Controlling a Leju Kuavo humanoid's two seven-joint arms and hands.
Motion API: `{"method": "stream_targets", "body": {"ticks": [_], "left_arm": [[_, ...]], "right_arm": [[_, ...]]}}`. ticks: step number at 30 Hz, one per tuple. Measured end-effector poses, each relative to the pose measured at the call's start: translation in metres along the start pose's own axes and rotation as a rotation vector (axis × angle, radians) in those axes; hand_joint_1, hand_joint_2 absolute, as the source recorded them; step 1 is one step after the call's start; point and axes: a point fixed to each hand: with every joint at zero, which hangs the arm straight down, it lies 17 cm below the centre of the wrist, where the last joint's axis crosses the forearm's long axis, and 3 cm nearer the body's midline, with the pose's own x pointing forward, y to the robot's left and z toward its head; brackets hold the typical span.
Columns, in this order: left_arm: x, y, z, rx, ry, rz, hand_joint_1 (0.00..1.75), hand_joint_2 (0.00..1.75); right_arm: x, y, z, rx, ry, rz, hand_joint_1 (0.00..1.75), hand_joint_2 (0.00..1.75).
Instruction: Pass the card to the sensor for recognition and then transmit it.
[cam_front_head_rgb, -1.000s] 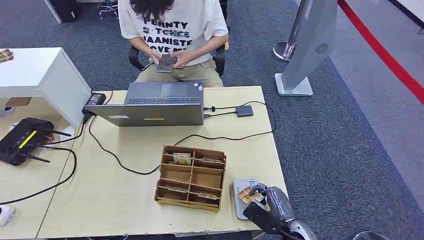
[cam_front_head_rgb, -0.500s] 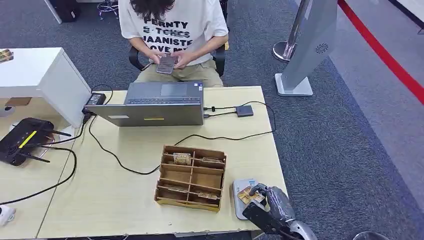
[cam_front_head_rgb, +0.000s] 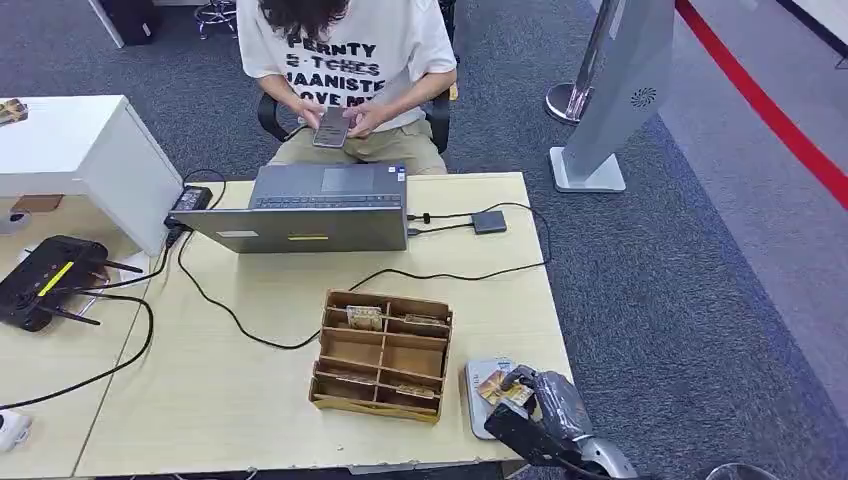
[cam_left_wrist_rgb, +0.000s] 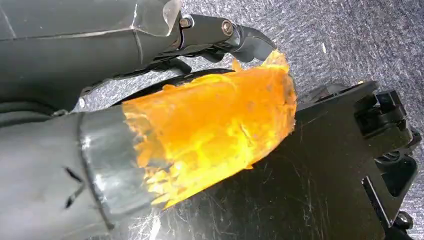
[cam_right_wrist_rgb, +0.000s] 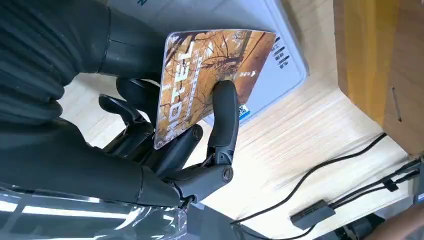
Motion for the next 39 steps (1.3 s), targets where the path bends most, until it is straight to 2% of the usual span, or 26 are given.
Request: {"method": "stream_targets", "body": {"ticks": [39], "left_arm": [[0.0002,-0.0004,0.0001,-0.001,0.0,0.001,0.0,0.0]], "right_arm": [[-0.0073,0.0039,0.0017,0.03,0.012,0.044,1.75,1.75]]}}
